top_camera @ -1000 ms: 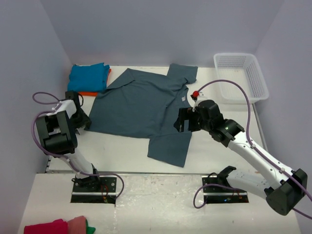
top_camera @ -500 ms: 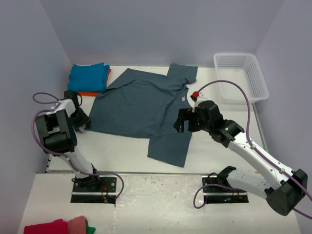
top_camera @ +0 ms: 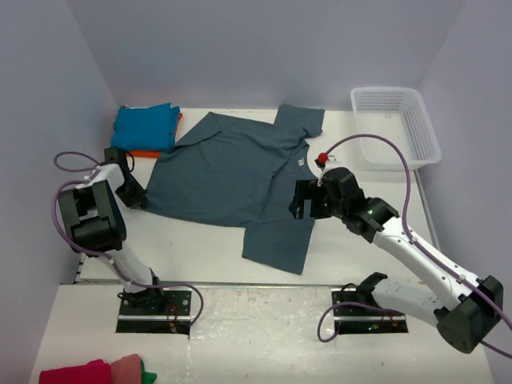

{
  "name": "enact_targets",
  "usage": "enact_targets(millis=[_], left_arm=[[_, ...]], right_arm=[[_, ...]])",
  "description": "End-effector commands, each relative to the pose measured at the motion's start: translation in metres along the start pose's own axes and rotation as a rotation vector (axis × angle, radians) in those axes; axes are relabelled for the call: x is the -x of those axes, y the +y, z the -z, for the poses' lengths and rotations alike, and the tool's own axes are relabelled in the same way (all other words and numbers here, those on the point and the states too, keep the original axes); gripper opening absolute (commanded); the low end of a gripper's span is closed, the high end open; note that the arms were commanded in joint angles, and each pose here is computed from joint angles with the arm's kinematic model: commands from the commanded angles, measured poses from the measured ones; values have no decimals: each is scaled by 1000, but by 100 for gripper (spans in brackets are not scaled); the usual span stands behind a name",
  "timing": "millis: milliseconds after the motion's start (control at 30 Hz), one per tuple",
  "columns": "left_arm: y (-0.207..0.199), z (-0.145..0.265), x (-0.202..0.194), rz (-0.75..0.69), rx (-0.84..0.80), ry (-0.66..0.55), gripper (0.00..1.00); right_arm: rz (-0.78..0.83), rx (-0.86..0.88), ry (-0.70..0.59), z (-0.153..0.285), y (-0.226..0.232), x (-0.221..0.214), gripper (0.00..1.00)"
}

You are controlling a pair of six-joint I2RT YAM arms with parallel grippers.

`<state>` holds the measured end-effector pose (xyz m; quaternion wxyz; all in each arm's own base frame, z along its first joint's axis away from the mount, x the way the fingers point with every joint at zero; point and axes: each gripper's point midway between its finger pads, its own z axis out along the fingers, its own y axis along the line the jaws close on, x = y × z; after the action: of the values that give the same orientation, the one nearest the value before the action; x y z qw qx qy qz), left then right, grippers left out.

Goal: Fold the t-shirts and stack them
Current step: Flatten out the tshirt

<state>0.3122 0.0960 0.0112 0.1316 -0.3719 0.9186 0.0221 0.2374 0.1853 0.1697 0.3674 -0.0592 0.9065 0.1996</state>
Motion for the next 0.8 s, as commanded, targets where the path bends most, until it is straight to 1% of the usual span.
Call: enact_targets(millis=[0, 33, 133, 167, 233, 267, 300, 333, 367, 433, 467, 533, 633, 767], left_arm=[[-8, -9, -10, 19, -53, 14, 3], [-8, -6, -11, 21, -55, 12, 0], [-8, 11, -7, 33, -72, -32, 0], [-9, 22, -5, 36, -89, -60, 0], [-13, 39, -5, 38, -130, -93, 0], [-14, 44, -5, 37, -149, -101, 0], [-16, 49, -5, 33, -164, -114, 0], [-17, 60, -4, 30, -184, -141, 0], [-15, 61, -8, 29, -185, -143, 0], [-12, 73, -7, 31, -192, -187, 0], [-9, 74, -12, 36, -191, -189, 0], [-9, 80, -11, 50, -205, -219, 0], [-7, 90, -12, 68, -215, -260, 0], [-6, 90, -15, 75, -221, -257, 0]], right_arm=[[-79, -122, 28, -3, -17, -7, 99], [-91, -136, 35, -5, -20, -11, 99], [-168, -136, 99, -16, -19, -32, 99], [-190, -117, 149, -20, -17, -49, 99], [-263, -91, 188, -27, -9, -66, 98], [-283, -106, 223, -30, -14, -86, 96], [-320, -91, 223, -31, -7, -92, 93], [-335, -91, 229, -31, -5, -99, 87], [-354, -114, 248, -31, -10, -114, 83], [-411, -117, 225, -26, -3, -122, 77], [-427, -136, 229, -27, -8, -134, 72], [-490, -143, 218, -26, -4, -143, 68], [-517, -196, 252, -28, -7, -164, 65], [-530, -261, 308, -27, -2, -187, 63]])
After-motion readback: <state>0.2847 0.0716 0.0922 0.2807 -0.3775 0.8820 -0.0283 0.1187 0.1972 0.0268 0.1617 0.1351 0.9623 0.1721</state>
